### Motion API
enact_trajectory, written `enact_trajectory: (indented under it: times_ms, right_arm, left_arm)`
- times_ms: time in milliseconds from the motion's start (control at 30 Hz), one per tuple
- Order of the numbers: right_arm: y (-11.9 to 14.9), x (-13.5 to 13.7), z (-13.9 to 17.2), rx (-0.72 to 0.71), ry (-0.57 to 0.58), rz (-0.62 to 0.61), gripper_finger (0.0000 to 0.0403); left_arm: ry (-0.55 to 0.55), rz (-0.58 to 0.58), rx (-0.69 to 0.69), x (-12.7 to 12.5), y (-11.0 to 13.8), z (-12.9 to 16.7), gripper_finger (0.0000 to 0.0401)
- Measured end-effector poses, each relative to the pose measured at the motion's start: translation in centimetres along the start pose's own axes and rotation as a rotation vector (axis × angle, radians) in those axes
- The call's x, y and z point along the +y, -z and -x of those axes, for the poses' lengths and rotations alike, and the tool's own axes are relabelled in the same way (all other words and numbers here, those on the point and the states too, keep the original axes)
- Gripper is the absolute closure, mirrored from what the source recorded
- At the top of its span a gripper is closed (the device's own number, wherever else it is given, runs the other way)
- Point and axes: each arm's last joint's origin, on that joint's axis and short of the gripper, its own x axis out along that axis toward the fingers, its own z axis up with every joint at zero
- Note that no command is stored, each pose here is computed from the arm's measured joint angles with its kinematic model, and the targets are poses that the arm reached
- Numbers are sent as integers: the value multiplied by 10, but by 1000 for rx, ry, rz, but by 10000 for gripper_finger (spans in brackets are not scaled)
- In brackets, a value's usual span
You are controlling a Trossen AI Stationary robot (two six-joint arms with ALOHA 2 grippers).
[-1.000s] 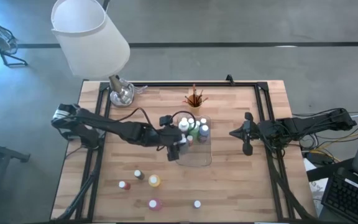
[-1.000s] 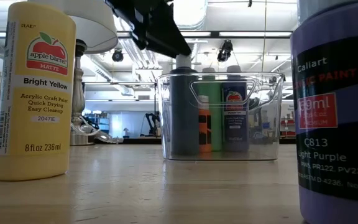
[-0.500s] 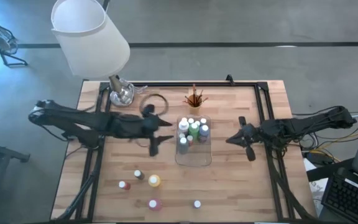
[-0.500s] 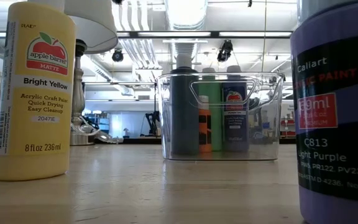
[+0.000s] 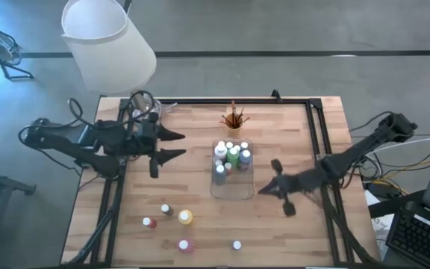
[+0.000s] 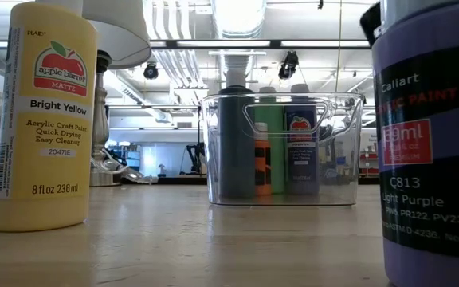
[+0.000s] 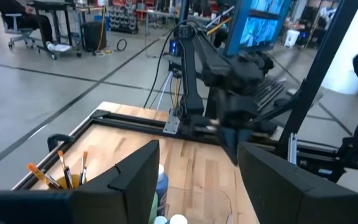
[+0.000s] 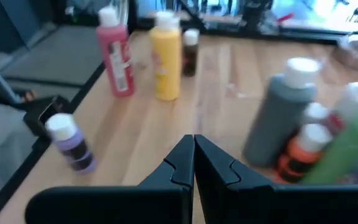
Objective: Pick & Place Paint Supplies
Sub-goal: Put the small violet paint bottle into the transparent bin
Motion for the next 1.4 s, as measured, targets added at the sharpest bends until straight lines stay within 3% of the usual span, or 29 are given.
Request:
enact_trajectory:
  times_ms: [167, 333, 500, 633, 1000, 1400]
  right_arm:
    - [-2, 39, -21, 166, 66, -17, 394]
    - [0, 67, -45, 294, 114, -142, 386]
    - [-11, 92, -65, 336, 78, -246, 342]
    - [-18, 110, -76, 346, 66, -253, 295]
    - [-3, 132, -115, 433, 122, -198, 207]
    - [-10, 147, -126, 429, 79, -209, 188]
  left_arm:
    - [3, 7, -17, 2, -3, 6, 178]
    - [3, 6, -14, 1, -2, 5, 178]
    - [0, 1, 1, 1, 1, 1, 178]
    - [-1, -1, 8, 0, 2, -1, 178]
    - [-5, -9, 29, -2, 6, -8, 178]
    - [-9, -16, 47, -3, 9, -14, 178]
